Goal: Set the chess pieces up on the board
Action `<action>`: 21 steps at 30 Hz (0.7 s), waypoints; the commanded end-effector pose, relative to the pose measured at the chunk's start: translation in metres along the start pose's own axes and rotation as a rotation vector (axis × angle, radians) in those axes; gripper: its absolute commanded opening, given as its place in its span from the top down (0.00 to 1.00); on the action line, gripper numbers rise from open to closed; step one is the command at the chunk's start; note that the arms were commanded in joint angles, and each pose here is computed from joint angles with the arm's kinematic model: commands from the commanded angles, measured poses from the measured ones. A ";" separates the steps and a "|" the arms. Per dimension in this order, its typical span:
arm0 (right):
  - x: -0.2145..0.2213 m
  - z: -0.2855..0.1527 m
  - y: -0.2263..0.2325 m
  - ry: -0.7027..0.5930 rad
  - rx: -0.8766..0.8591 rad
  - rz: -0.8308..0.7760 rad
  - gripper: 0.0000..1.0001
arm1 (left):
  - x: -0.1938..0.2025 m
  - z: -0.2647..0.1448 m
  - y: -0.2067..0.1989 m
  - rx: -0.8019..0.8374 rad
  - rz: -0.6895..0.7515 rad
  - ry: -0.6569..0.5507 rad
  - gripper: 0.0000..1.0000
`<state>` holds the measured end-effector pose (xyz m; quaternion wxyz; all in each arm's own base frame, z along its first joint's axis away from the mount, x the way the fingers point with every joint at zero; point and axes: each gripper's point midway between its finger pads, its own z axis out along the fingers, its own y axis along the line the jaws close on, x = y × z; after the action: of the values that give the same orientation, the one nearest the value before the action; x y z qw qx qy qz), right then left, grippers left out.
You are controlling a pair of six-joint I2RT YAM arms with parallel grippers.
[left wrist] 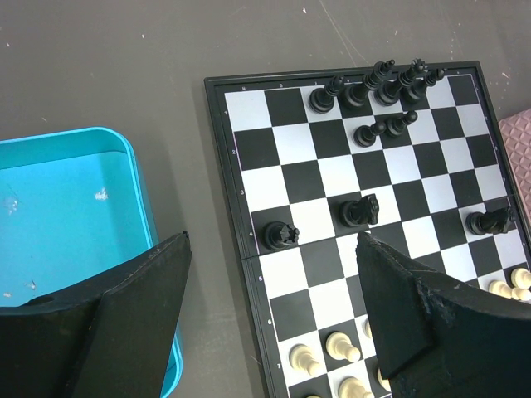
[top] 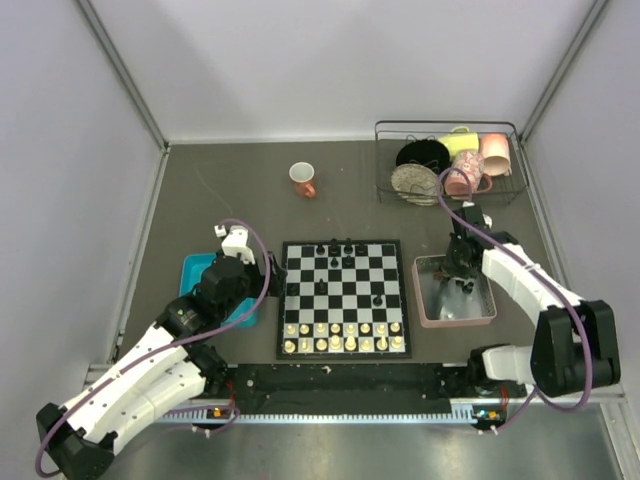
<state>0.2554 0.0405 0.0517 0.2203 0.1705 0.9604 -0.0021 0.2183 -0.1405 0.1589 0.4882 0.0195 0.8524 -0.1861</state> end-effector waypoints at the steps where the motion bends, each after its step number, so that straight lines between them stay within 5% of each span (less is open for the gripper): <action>1: -0.032 -0.036 0.006 -0.115 -0.048 0.015 1.00 | -0.011 -0.002 -0.008 0.034 -0.008 -0.043 0.15; 5: -0.044 -0.065 0.015 -0.155 -0.084 0.005 1.00 | -0.011 -0.002 -0.008 0.037 -0.011 -0.042 0.15; 13: -0.054 -0.115 0.127 -0.186 -0.311 -0.202 1.00 | -0.009 -0.002 -0.007 0.033 -0.013 -0.040 0.15; 21: -0.032 -0.094 0.198 -0.084 -0.407 -0.332 1.00 | -0.008 -0.002 -0.004 0.024 -0.008 -0.040 0.15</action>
<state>0.3016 0.1978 0.1691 0.2992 -0.0157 0.9456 0.1267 0.2176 -0.1400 0.1618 0.4923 0.0184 0.8494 -0.1893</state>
